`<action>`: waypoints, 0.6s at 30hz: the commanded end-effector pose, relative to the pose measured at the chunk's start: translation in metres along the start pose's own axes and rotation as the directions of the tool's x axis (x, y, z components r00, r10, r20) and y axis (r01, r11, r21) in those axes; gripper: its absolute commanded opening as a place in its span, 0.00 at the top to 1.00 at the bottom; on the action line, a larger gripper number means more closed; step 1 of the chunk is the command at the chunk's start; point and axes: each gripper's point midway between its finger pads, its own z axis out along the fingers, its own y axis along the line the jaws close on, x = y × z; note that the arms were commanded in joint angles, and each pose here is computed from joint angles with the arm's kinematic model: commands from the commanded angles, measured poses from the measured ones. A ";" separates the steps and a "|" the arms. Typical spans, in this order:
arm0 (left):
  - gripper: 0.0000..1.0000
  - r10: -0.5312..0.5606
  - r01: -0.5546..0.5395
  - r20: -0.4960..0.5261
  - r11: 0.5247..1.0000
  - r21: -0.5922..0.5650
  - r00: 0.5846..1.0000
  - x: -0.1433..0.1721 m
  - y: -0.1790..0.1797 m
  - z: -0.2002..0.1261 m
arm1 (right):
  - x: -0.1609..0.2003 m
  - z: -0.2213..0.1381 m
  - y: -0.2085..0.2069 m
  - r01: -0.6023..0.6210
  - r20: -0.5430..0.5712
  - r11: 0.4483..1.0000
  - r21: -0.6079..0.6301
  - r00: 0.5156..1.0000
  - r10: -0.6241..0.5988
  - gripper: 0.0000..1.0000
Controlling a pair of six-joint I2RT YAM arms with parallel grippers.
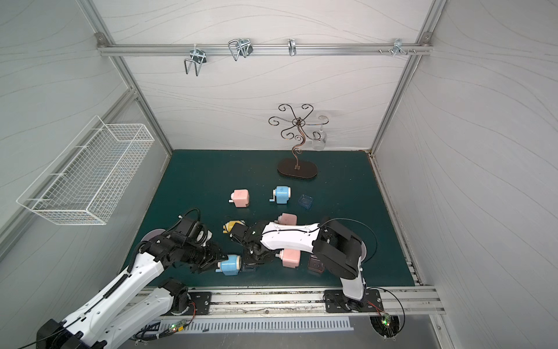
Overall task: Put the tray back into the pencil sharpener
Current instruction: Close the container of the pencil sharpener.
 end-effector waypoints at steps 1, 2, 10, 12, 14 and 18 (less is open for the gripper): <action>0.44 0.015 -0.016 0.010 0.999 0.029 1.000 -0.002 -0.009 -0.006 | 0.008 0.001 -0.014 -0.006 -0.027 0.995 0.097 1.000 0.009 1.00; 0.44 0.015 -0.015 0.009 0.999 0.029 1.000 -0.002 -0.009 -0.006 | 0.009 0.001 -0.014 -0.007 -0.027 0.994 0.105 1.000 0.009 1.00; 0.44 0.013 -0.013 0.003 1.000 0.021 1.000 -0.002 -0.008 -0.004 | 0.014 -0.001 -0.017 -0.016 -0.019 0.984 0.177 1.000 0.020 1.00; 0.44 0.013 -0.013 0.001 1.000 0.021 1.000 -0.002 -0.008 -0.004 | 0.014 -0.001 -0.014 -0.023 -0.014 0.982 0.186 1.000 0.026 1.00; 0.44 0.013 -0.013 0.002 1.000 0.022 1.000 -0.002 -0.008 -0.004 | 0.014 -0.001 -0.012 -0.026 -0.011 0.980 0.196 1.000 0.029 1.00; 0.44 0.012 -0.012 0.001 1.000 0.021 1.000 -0.002 -0.008 -0.004 | 0.015 0.001 -0.010 -0.045 -0.008 0.976 0.214 0.999 0.048 1.00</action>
